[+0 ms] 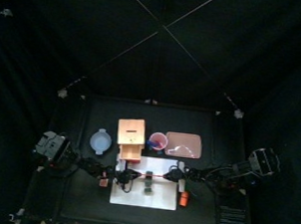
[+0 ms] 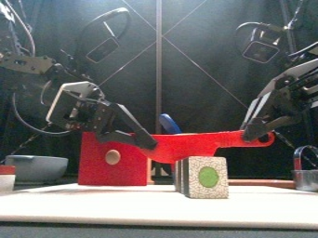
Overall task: Place sushi on board then cut the sushi with the knife then place the pieces on the plate
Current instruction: Cut the sushi into 4 pieces
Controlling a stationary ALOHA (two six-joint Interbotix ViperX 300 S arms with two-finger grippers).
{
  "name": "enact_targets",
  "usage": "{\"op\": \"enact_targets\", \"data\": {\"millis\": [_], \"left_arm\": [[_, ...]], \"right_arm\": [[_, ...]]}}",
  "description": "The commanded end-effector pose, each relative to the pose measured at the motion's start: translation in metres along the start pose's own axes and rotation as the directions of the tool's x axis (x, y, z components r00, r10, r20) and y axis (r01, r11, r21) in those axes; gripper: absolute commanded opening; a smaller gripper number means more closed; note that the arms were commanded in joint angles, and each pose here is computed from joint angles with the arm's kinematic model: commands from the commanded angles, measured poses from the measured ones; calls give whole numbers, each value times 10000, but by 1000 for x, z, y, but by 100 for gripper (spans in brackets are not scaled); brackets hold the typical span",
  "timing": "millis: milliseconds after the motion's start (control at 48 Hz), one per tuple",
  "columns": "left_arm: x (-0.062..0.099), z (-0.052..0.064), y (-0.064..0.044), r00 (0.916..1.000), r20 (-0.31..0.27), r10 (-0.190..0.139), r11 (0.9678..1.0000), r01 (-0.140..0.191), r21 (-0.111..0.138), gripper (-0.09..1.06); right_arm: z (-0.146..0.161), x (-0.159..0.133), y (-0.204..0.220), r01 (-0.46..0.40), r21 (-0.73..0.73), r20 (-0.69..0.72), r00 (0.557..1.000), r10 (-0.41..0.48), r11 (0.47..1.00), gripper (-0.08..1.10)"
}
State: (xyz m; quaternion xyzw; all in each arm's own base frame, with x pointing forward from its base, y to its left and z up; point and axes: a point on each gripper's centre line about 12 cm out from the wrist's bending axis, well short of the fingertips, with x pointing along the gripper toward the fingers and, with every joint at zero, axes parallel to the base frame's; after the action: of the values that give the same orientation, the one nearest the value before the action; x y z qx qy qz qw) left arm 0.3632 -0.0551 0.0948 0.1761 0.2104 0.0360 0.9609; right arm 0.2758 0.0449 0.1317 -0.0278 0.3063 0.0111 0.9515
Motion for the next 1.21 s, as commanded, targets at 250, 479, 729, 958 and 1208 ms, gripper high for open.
{"op": "enact_targets", "data": {"millis": [250, 479, 729, 958, 1208], "left_arm": [[5, -6, 0, 9995, -308, -90, 10000, 90, -1, 37], [7, -18, -3, 9974, -701, -185, 9998, 190, 74, 37], [7, -19, 0, 9962, -856, -170, 9999, 168, -30, 37], [3, -10, 12, 9980, -626, 52, 9999, -62, -159, 37], [-4, 4, 15, 9998, -187, 64, 9997, -68, -221, 37]], "right_arm": [[-10, 11, 3, 69, 132, -543, 9985, -62, 9999, 32], [-18, 19, 2, 145, 95, -918, 9957, -135, 9999, 32], [-18, 21, 2, 163, 30, -944, 9954, -159, 9999, 32], [-13, 20, -7, 270, -92, -759, 9967, -277, 9996, 32], [3, 8, -4, 68, -91, -167, 9998, -70, 9999, 32]]}}
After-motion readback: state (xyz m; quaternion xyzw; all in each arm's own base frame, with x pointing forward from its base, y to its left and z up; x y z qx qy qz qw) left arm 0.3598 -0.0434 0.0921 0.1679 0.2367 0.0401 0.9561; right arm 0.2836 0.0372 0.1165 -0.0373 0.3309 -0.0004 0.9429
